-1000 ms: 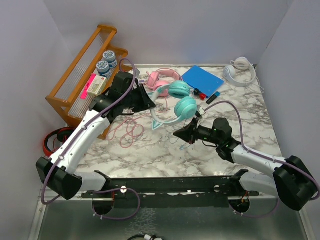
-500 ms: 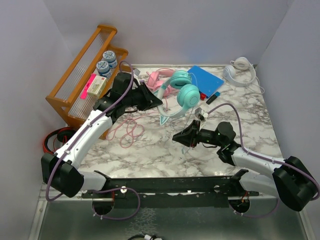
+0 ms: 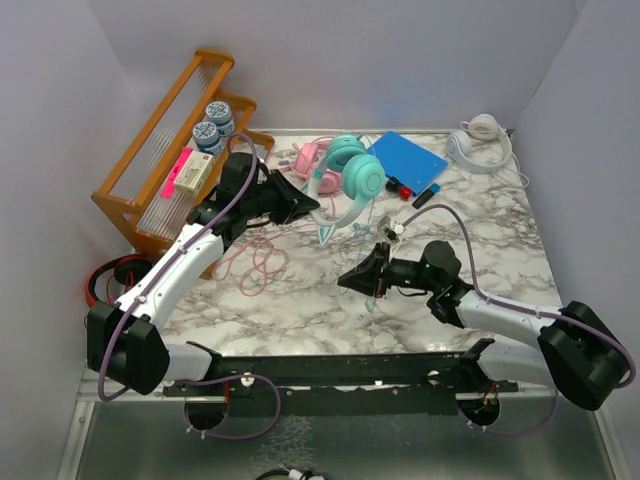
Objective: Wrap the headphones
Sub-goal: Wrap the headphones cable around the headphones.
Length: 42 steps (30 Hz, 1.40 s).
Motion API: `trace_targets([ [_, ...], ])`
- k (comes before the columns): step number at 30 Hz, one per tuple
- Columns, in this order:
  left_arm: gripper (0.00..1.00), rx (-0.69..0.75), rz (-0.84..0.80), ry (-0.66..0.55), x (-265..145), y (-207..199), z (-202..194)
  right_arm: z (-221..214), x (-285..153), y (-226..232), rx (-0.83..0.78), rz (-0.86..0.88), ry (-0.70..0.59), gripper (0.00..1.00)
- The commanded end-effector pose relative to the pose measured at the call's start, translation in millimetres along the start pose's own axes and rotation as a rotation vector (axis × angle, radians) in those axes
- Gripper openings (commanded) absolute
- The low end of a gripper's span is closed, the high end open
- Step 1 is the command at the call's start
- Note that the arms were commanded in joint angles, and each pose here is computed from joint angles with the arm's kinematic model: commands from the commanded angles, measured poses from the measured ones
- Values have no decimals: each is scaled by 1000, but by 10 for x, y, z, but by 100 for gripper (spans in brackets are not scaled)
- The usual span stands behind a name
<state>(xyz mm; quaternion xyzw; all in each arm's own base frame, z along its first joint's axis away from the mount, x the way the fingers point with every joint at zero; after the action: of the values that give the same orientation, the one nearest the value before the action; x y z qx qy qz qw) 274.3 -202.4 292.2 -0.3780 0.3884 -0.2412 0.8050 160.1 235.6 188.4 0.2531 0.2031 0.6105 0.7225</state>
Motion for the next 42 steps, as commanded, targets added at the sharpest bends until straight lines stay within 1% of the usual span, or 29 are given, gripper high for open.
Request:
trace_targets([
  [1, 15, 0, -193, -20, -171, -329, 122, -90, 45, -178, 71, -98, -2, 8],
  [5, 15, 57, -201, -6, -262, -378, 108, -131, 57, -260, 122, -144, -17, 1],
  [8, 16, 78, -262, 27, -333, -457, 70, -158, 69, -297, 146, -151, -29, 1],
  [10, 16, 83, -282, 26, -377, -491, 61, -171, 116, -309, 143, -122, 8, 1],
  [14, 18, 74, -264, -14, -404, -474, 70, -182, 228, -300, 165, -31, 77, 1],
  [19, 17, 56, -301, 8, -367, -499, 71, -203, 252, -213, 169, 36, 108, 7],
  [22, 16, 43, -259, -21, -321, -457, 109, -231, 283, -111, 134, 55, 134, 10],
  [24, 15, 32, -231, -50, -295, -439, 153, -257, 325, -33, 111, 66, 158, 10],
  [26, 14, 25, -180, -95, -276, -417, 216, -294, 375, 52, 103, 76, 179, 10],
  [29, 12, 37, -43, -207, -291, -322, 343, -329, 391, 181, 105, 107, 187, 10],
  [32, 12, 83, 152, -355, -405, -182, 507, -309, 360, 288, 104, 129, 180, 11],
  [35, 12, 137, 324, -457, -572, -43, 603, -262, 306, 391, 93, 150, 177, 12],
  [39, 12, 201, 456, -530, -722, 67, 672, -163, 265, 548, 61, 211, 203, 14],
  [42, 12, 249, 555, -558, -798, 185, 692, -9, 275, 675, 45, 240, 191, 14],
])
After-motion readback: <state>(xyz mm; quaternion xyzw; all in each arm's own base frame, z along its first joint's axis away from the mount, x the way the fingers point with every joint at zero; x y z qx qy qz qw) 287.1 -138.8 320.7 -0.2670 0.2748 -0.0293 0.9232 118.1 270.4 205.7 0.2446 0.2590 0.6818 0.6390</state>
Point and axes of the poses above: each gripper's point midway between its finger pads, its own x axis out along the fingers, its own y axis along the line the jaws close on, z = x × y, the point moved 7 cm from there along -x, back along the fingers, and after that the axes turned 12 degrees about x, right-handed, at the moved point
